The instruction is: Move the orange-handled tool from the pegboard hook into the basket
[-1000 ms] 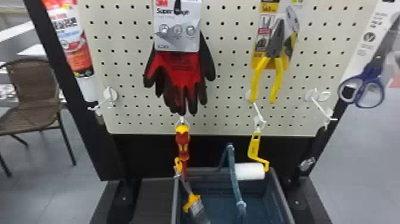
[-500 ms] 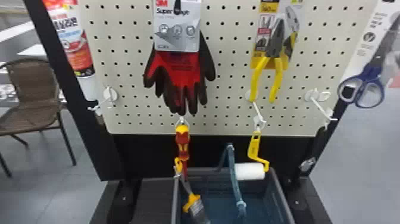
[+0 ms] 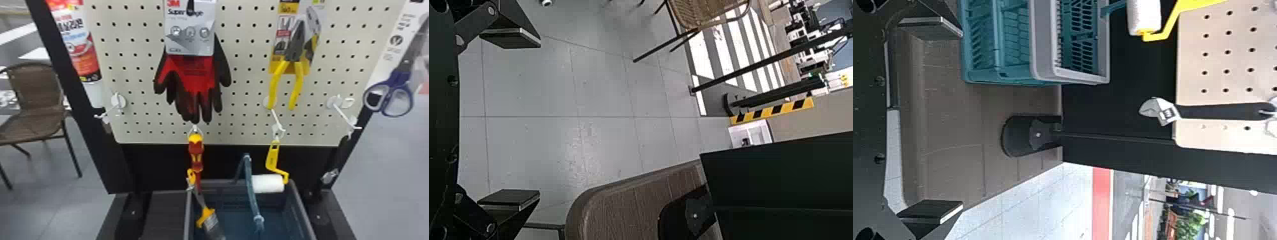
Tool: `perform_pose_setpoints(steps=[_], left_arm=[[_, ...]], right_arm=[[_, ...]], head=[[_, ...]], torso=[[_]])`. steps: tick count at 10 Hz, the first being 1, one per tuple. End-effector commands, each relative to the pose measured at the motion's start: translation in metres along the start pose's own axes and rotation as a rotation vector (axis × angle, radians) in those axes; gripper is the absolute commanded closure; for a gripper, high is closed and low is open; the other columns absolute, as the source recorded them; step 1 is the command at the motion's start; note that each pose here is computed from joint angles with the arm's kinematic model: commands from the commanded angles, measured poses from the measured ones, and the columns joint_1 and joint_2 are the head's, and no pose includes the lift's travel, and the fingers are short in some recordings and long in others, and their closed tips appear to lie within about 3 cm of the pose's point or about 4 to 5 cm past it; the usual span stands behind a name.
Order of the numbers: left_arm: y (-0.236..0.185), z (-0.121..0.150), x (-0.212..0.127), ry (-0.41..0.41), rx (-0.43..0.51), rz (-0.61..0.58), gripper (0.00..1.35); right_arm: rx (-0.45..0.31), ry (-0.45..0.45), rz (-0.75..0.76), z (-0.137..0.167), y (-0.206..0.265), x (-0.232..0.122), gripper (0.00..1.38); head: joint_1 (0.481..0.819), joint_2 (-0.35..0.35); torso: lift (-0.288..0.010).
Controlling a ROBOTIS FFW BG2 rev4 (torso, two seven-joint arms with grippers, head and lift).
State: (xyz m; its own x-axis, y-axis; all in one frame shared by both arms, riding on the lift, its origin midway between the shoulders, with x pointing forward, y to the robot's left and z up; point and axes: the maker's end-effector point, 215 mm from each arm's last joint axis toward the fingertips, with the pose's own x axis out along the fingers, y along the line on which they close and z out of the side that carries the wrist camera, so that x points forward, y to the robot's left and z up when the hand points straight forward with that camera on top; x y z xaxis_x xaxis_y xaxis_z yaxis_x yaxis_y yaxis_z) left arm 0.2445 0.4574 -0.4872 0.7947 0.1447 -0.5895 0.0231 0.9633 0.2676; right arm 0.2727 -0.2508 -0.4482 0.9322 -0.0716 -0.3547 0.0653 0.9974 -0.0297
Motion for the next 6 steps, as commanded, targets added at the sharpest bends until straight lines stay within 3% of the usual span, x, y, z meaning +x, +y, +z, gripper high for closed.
perform_pose_setpoints(steps=[1,3,6], left_arm=[[-0.001,-0.006,0.008,-0.020,-0.078,-0.004,0.22],[0.028,0.007,0.028,-0.087,-0.127,0.028,0.22],[-0.001,0.024,0.055,-0.145,-0.176,-0.029,0.22]], right_arm=[[-0.005,-0.057,0.007,0.026,0.000,0.008,0.10],[0.027,-0.111,-0.002,0.048,0.000,0.012,0.10],[0.170,-0.146,0.040,0.072,0.040,0.011,0.10]], head=[[0.549,0.000],[0.549,0.000],[0.549,0.000]], torso=[[-0.100],[-0.100],[-0.100]])
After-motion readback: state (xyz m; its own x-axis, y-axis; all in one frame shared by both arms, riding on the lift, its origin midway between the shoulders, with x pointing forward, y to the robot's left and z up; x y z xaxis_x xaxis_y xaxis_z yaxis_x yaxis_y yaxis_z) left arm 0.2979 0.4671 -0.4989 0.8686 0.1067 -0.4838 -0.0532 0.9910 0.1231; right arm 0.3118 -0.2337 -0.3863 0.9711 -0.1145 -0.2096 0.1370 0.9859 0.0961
